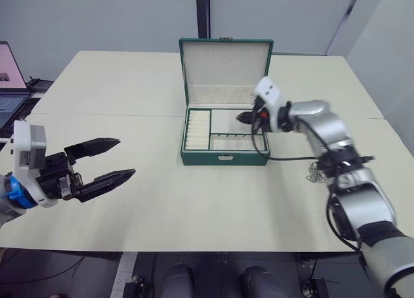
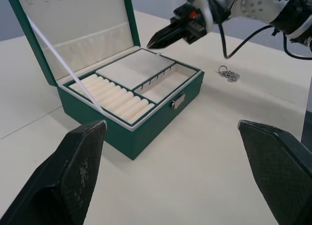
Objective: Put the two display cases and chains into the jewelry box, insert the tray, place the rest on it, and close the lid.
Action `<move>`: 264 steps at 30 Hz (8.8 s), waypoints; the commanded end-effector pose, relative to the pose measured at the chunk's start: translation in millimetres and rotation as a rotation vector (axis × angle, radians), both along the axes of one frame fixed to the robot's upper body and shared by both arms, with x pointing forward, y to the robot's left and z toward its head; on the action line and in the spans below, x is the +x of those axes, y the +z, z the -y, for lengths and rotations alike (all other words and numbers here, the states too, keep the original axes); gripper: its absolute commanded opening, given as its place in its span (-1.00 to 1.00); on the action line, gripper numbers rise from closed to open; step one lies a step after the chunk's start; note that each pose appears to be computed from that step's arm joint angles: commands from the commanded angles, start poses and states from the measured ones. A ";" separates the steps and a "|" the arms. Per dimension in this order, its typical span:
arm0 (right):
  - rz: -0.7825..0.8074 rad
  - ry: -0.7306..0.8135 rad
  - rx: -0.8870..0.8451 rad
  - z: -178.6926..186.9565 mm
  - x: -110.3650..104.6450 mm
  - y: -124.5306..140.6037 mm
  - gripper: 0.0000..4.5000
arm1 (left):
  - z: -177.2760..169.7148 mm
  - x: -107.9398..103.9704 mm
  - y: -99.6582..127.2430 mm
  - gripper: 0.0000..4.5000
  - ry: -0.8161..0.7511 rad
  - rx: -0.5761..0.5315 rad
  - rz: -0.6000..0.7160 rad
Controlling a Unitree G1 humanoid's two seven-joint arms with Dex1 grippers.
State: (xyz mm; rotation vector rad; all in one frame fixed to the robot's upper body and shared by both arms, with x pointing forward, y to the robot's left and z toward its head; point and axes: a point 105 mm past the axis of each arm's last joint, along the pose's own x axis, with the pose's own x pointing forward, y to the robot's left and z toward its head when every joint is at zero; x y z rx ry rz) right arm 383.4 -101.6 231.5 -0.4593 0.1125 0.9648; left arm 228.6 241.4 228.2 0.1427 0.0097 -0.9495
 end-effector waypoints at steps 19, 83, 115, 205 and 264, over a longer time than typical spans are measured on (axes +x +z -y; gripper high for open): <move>-0.412 0.023 -0.050 29.6 -189.5 -93.2 0.55 | 19.9 -3.5 -15.4 1.00 -0.091 0.003 -0.048; -0.311 -0.843 0.133 143.7 -88.5 -161.0 0.98 | 57.9 1.3 9.5 1.00 -0.340 0.033 -0.002; -0.366 -0.861 0.222 128.9 -86.7 -174.9 -1.00 | 52.4 4.0 8.2 1.00 -0.307 0.033 0.000; -0.236 -0.845 0.169 135.8 -62.4 -143.0 0.99 | 53.8 6.4 1.6 1.00 -0.298 0.037 -0.006; -0.162 -0.843 0.220 138.0 -62.8 -113.1 -0.99 | 53.9 7.3 0.4 1.00 -0.301 0.038 -0.005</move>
